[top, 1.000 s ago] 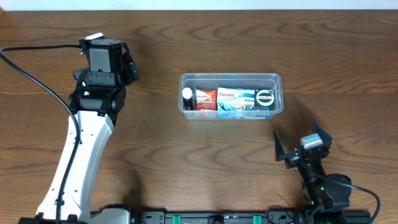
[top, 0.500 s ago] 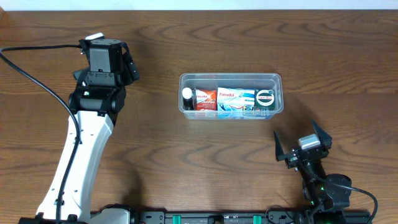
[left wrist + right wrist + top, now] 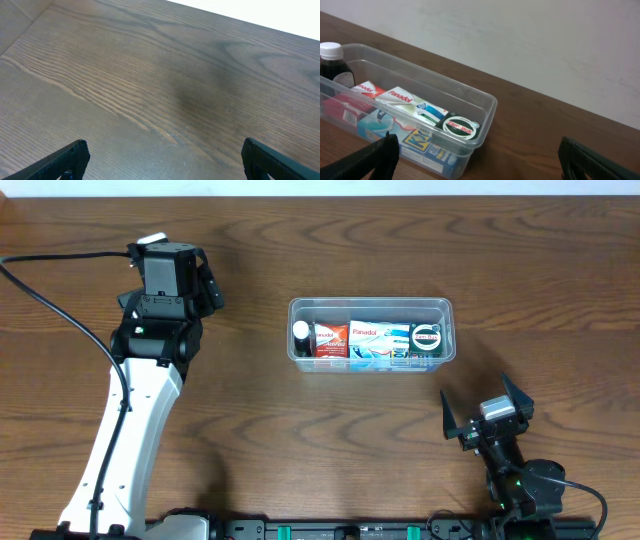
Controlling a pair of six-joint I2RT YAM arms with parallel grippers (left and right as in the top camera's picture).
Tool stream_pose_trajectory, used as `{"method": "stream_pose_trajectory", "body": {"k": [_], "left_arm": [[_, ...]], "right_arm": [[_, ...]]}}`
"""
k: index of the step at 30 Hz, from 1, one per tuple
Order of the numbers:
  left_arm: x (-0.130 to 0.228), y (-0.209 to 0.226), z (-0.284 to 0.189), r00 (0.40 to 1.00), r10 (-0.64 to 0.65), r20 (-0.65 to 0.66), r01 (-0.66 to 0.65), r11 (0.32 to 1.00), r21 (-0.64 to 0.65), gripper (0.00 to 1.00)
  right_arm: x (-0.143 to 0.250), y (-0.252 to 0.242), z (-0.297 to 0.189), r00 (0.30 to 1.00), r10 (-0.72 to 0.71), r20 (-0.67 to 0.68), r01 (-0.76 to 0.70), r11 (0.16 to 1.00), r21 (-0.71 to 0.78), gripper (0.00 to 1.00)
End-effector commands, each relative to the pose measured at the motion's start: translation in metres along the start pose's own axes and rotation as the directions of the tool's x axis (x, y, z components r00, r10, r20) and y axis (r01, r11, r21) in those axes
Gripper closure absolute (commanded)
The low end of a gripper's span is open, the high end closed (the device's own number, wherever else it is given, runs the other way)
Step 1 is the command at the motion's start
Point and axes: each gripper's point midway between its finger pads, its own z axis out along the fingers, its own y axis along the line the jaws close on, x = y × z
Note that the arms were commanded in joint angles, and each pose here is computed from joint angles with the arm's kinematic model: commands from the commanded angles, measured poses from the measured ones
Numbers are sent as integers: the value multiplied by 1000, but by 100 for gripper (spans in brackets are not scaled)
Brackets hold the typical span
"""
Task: Pack container
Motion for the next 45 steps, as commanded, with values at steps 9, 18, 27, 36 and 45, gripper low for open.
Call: {"method": "stream_pose_trajectory", "body": {"k": [9,18,27,36,45], "left_arm": [[-8,4,-5,1000,-2,15,2,1000,-12,2],[4,17,-25,1000,15,-26,-16,1000,-25,2],[39,45,-85,1000,-5,2,5,999,44,2],[117,79,-106,994,-63,85,56,995,81,2],[146,85,-96,949,-162,271,119,979,167,2]], "right_arm": [[2,-4,0,1000,-12,-4,12,1000,21,1],[2,-4,0,1000,-12,-4,12,1000,21,1],[2,-4,0,1000,-12,-4,12,1000,21,1],[2,-4,0,1000,-12,-4,12,1000,21,1],[2,-4,0,1000,-12,-4,12,1000,21,1]]}}
